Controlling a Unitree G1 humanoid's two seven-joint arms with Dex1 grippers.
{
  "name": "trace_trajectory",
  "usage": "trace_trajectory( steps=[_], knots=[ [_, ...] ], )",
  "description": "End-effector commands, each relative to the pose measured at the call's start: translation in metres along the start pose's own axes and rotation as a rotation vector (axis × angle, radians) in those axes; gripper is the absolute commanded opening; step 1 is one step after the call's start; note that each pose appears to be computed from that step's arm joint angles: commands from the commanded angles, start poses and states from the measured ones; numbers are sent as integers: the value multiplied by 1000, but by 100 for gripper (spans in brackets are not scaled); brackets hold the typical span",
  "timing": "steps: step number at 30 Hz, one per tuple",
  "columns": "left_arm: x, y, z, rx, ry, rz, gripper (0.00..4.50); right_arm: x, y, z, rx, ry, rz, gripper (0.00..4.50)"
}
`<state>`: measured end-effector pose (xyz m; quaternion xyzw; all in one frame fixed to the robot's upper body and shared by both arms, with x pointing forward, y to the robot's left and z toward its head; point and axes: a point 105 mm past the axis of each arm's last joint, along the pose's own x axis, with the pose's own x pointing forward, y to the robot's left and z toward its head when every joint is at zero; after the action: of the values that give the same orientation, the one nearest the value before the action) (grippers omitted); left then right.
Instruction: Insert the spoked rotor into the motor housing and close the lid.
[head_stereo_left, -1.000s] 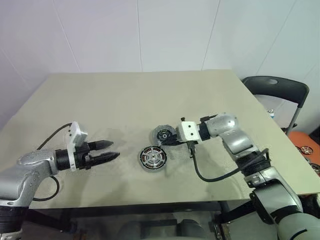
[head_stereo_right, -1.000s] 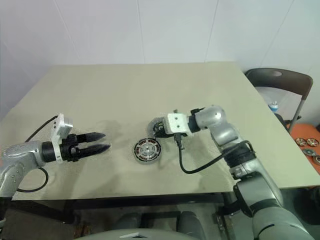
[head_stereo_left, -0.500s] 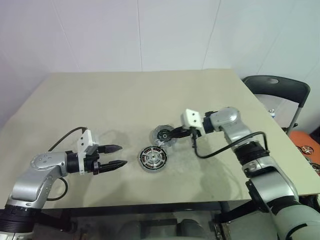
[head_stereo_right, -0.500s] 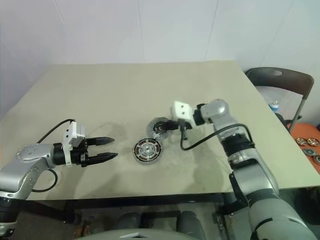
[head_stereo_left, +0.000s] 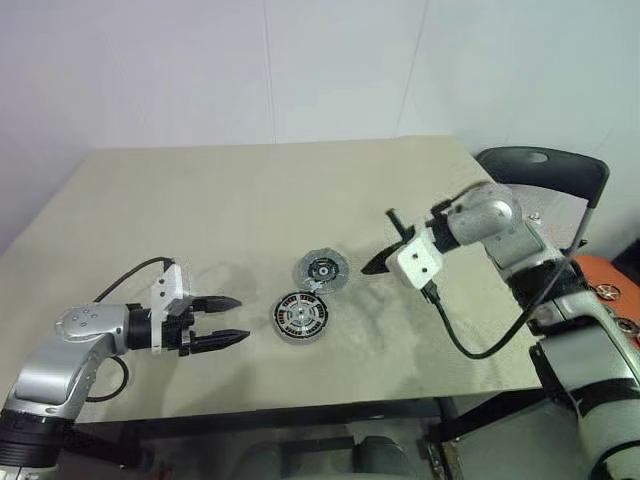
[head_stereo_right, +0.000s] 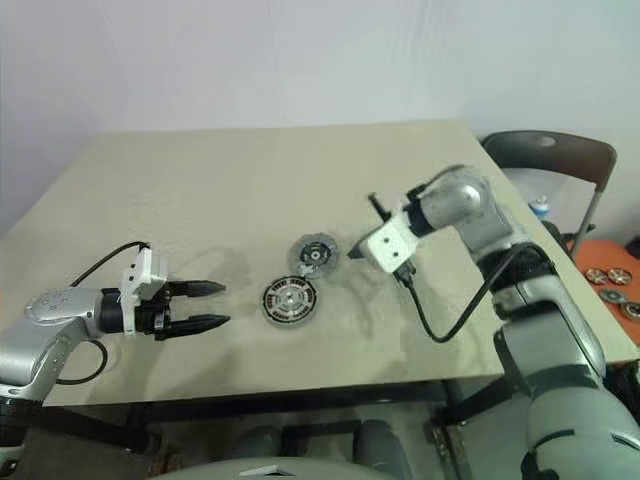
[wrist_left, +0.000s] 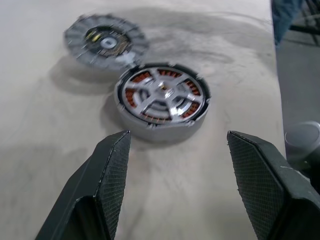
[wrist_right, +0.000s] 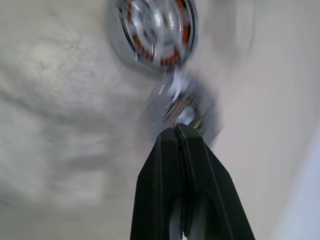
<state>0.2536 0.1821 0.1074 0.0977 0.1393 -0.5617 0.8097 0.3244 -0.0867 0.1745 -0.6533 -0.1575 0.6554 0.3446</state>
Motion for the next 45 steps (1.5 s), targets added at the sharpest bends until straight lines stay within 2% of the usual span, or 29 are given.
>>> trace_trajectory(
  steps=[1,12,19,24,26,45],
  knots=[
    [6,1,9,53,-23,-11,328,14,-1,14,-247,-48,74,0],
    [1,-6,16,68,-20,0,328,40,-13,20,-304,-124,109,0],
    [-9,-1,14,56,-5,37,328,47,-20,24,-244,-155,78,0],
    [-9,-3,14,39,-19,39,332,49,-24,28,-233,-176,59,153],
    [-10,-3,12,36,-15,39,332,52,-18,25,-234,-158,103,213],
    [-1,-4,8,18,-31,44,332,89,21,21,-169,-180,221,213]
  ],
)
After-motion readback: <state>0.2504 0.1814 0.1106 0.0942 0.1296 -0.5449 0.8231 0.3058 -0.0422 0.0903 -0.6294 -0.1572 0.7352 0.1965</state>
